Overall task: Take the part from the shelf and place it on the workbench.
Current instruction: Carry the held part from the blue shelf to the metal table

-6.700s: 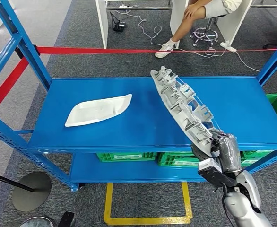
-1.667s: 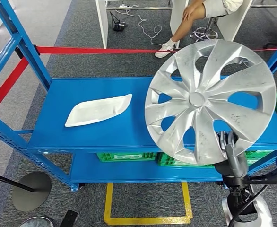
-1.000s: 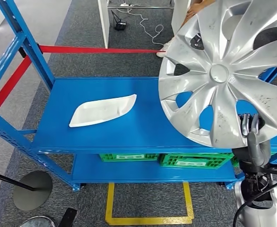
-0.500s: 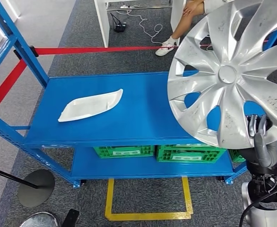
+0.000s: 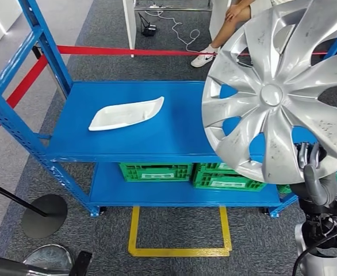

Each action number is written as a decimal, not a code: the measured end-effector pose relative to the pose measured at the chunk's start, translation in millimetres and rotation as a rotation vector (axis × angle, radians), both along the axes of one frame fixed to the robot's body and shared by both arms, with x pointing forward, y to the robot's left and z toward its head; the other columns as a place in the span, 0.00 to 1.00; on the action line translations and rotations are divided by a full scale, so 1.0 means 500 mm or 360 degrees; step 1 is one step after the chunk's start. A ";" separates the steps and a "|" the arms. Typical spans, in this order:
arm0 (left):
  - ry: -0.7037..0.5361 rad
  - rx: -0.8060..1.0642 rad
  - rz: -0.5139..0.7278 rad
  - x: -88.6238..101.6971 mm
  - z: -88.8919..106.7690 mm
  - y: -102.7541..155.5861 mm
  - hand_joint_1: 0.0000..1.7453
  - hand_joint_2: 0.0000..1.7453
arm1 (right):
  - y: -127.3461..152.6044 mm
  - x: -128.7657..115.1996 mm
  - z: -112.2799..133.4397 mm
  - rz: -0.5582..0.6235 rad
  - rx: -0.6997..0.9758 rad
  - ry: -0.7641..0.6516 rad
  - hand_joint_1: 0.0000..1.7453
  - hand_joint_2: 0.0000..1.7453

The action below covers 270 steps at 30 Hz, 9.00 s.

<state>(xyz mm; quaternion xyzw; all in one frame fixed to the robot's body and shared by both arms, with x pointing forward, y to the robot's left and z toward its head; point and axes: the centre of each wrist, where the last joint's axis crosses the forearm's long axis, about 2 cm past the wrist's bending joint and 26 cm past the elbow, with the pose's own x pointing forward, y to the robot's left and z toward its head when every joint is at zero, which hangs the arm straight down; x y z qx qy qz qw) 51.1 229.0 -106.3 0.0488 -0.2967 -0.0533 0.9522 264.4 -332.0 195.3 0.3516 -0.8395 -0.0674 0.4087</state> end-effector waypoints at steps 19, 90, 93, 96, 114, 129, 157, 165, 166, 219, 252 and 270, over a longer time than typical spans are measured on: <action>0.0004 0.0036 0.0003 -0.005 -0.002 0.009 0.00 1.00 | -0.003 -0.009 -0.015 -0.0014 -0.0011 0.0004 1.00 1.00; -0.0055 0.0117 -0.0026 0.019 -0.001 0.037 0.00 1.00 | -0.014 -0.033 -0.019 -0.0051 -0.0142 -0.0073 1.00 1.00; -0.0055 0.0117 -0.0027 0.019 -0.001 0.037 0.00 1.00 | -0.015 -0.035 -0.022 -0.0053 -0.0142 -0.0066 1.00 1.00; -0.0053 0.0115 -0.0030 0.017 -0.001 0.036 0.00 1.00 | -0.015 -0.037 -0.023 -0.0053 -0.0142 -0.0061 1.00 1.00; -0.0064 0.0116 -0.0042 0.023 0.000 0.035 0.00 1.00 | -0.020 -0.038 -0.020 -0.0069 -0.0140 -0.0072 1.00 1.00; -0.0068 0.0116 -0.0041 0.021 0.000 0.035 0.00 1.00 | -0.021 -0.039 -0.021 -0.0069 -0.0146 -0.0069 1.00 1.00; -0.0039 0.0056 -0.0090 0.079 0.016 -0.021 0.00 1.00 | -0.135 -0.218 0.006 -0.0497 -0.0230 -0.0087 1.00 1.00; -0.0047 0.0002 -0.0071 0.075 0.017 -0.031 0.00 1.00 | -0.129 -0.187 0.026 -0.0468 -0.0240 -0.0144 1.00 1.00; -0.0048 0.0001 -0.0071 0.076 0.017 -0.032 0.00 1.00 | -0.129 -0.186 0.026 -0.0464 -0.0241 -0.0146 1.00 1.00; -0.0002 0.0128 0.0101 0.032 0.005 0.002 0.00 1.00 | -0.068 -0.089 -0.019 -0.0185 -0.0166 -0.0122 1.00 1.00; -0.0015 0.0109 0.0011 0.036 0.004 0.013 0.00 1.00 | -0.071 -0.099 -0.022 -0.0181 -0.0183 -0.0132 1.00 1.00; -0.0022 0.0111 0.0008 0.041 0.005 0.019 0.00 1.00 | -0.077 -0.093 -0.014 -0.0192 -0.0189 -0.0152 1.00 1.00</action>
